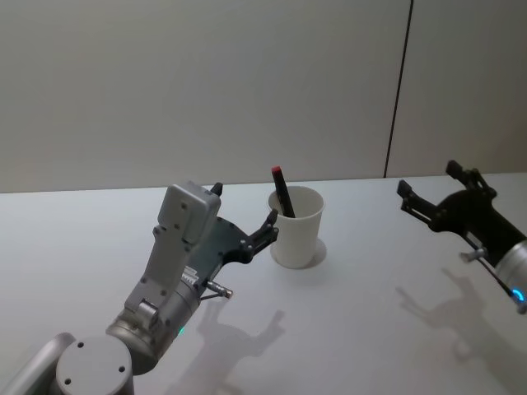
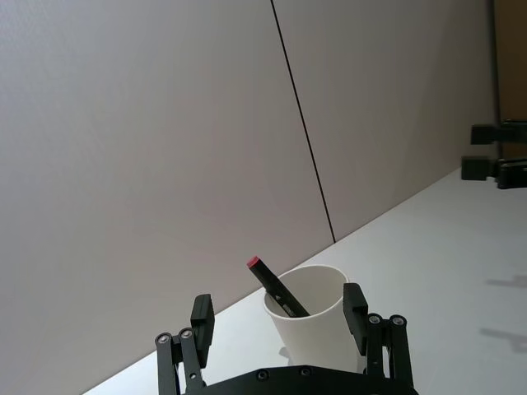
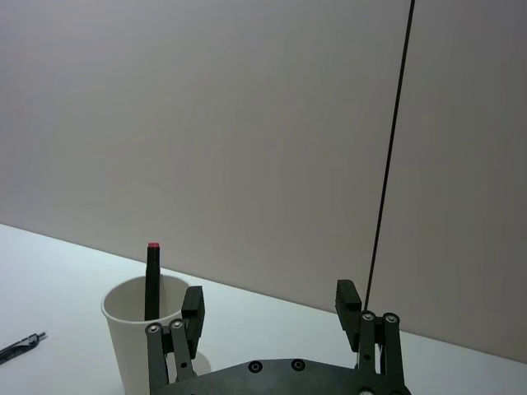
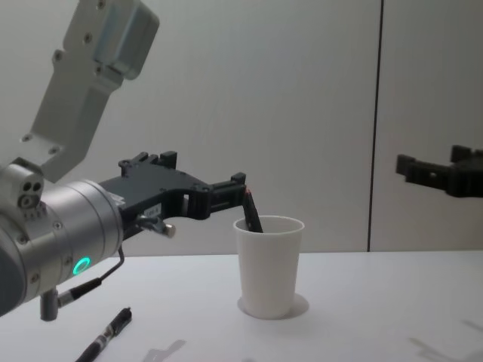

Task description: Place the pen into the pen holder.

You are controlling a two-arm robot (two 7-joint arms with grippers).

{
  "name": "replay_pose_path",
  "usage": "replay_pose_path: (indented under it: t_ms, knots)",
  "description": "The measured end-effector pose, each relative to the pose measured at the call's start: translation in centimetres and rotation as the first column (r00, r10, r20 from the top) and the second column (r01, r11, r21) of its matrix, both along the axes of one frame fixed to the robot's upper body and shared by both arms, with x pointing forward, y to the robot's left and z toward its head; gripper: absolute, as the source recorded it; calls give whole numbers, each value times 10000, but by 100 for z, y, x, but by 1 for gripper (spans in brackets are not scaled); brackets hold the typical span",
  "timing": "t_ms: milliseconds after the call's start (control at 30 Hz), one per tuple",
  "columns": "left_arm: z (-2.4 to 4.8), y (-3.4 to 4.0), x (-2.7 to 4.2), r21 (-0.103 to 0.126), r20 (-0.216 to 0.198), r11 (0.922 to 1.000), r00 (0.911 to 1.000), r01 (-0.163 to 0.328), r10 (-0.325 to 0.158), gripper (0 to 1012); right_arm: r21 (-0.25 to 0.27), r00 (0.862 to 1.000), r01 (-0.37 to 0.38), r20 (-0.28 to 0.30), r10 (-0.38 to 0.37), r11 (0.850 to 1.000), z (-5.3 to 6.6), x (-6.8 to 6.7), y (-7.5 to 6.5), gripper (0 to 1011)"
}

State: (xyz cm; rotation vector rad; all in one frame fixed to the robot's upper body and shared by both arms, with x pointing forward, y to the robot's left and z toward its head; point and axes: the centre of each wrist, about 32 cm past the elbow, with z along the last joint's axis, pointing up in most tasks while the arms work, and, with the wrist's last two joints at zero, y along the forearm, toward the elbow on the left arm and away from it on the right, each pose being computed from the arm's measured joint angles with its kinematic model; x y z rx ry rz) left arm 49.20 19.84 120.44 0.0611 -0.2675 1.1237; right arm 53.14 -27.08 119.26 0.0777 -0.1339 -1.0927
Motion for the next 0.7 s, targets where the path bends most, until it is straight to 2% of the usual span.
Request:
replay_pose_path:
  t_ms: [333, 700]
  knots:
    - [0, 0, 0, 1, 0, 10000, 10000, 0, 0, 1003, -142, 9994, 265, -237, -268, 9995, 39, -255, -145, 1001]
    - [0, 0, 0, 0, 0, 10000, 10000, -1, 1, 1003, -266, 9981, 468, -385, -478, 9986, 78, -436, -240, 1002]
